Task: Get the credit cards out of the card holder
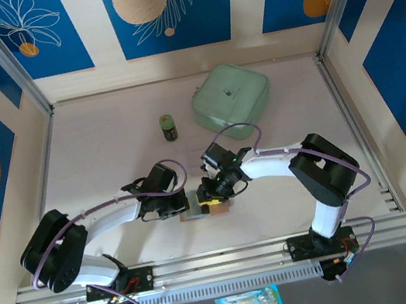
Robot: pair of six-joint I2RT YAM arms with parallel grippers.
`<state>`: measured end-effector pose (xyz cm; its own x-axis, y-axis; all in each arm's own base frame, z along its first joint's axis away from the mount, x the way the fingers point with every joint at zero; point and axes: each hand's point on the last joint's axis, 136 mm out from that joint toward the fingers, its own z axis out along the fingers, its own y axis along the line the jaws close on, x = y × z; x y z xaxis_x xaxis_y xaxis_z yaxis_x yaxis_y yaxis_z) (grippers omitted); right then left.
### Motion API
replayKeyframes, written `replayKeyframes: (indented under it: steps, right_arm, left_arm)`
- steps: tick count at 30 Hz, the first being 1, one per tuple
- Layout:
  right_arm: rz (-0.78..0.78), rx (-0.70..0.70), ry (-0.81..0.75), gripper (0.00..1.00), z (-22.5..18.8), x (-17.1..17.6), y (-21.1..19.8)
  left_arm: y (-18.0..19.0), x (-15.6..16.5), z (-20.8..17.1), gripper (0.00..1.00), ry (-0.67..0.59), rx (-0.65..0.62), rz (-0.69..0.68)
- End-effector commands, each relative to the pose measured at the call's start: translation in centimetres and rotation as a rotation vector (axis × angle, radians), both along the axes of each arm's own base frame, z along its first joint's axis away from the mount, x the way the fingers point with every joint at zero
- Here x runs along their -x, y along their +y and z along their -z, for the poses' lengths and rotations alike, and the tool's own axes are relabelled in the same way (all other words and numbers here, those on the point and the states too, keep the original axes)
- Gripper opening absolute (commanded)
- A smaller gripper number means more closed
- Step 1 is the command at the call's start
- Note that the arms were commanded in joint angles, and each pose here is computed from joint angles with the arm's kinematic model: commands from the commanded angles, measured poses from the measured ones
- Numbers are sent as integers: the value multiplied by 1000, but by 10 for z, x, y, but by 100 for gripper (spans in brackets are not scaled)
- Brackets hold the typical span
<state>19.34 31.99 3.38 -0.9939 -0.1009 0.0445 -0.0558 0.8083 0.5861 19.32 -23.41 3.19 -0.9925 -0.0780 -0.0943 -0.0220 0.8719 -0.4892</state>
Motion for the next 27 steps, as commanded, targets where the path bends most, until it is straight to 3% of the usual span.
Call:
replayKeyframes:
  steps: [1, 8, 15, 27]
  right_arm:
    - [-8, -11, -48, 35, -19, -2, 0]
    - [13, -42, -47, 35, -20, -1, -4]
    - [37, -45, -26, 35, -10, -1, -8]
    - [70, -9, 42, 35, 21, 1, -26]
  left_arm:
    - [-3, -4, -15, 0, -28, -4, 10]
    - [-23, -13, -31, 0, -46, 42, 54]
    - [-34, -12, -17, 0, -10, 37, 82]
    - [-6, 1, 13, 0, 28, -95, 77]
